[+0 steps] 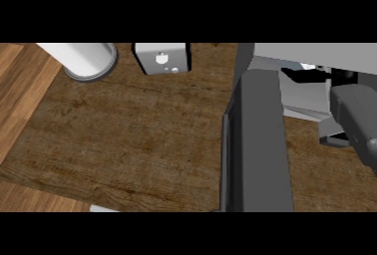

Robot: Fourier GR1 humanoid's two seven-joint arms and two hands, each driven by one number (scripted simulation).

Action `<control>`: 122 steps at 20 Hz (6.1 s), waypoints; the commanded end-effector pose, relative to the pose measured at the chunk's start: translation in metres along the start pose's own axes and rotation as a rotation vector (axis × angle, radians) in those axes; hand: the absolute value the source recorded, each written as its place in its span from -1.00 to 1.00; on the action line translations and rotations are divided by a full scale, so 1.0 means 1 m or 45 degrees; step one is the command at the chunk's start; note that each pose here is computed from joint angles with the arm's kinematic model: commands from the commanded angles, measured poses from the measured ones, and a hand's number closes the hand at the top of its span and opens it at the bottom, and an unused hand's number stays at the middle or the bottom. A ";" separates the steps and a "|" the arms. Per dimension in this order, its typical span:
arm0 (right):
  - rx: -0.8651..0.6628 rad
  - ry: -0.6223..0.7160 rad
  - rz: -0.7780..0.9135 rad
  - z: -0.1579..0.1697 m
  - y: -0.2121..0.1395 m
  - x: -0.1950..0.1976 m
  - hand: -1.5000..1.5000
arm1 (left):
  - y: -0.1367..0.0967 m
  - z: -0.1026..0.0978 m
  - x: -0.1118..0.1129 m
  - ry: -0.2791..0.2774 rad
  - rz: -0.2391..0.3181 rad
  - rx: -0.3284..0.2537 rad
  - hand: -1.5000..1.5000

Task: Pick up the milk, place it into the microwave and close the microwave

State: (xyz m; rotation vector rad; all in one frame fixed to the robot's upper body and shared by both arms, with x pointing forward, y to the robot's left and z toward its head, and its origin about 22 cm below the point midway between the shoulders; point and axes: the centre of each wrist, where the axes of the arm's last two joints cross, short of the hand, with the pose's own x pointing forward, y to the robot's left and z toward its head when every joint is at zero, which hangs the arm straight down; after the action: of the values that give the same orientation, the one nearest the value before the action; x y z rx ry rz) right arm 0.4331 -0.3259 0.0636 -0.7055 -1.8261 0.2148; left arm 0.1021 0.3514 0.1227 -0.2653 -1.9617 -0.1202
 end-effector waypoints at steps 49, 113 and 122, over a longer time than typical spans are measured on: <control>0.245 -0.027 -0.351 0.019 0.080 0.024 -1.00 | -0.028 -0.016 -0.069 0.166 0.128 -0.188 -1.00; 0.633 -0.136 -1.064 0.276 -0.105 -0.026 -1.00 | -0.290 -0.105 -0.232 0.403 -0.161 -0.846 1.00; 0.783 -0.243 -1.073 0.250 -0.098 0.021 -1.00 | -0.301 -0.142 -0.223 0.324 -0.272 -0.663 1.00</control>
State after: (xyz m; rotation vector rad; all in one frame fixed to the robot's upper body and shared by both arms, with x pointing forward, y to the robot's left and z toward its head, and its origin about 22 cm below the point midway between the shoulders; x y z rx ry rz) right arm 0.1588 -0.3548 0.0172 0.4512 -1.9038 0.2053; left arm 0.2361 0.0197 -0.0306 -0.3598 -1.6189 -0.7944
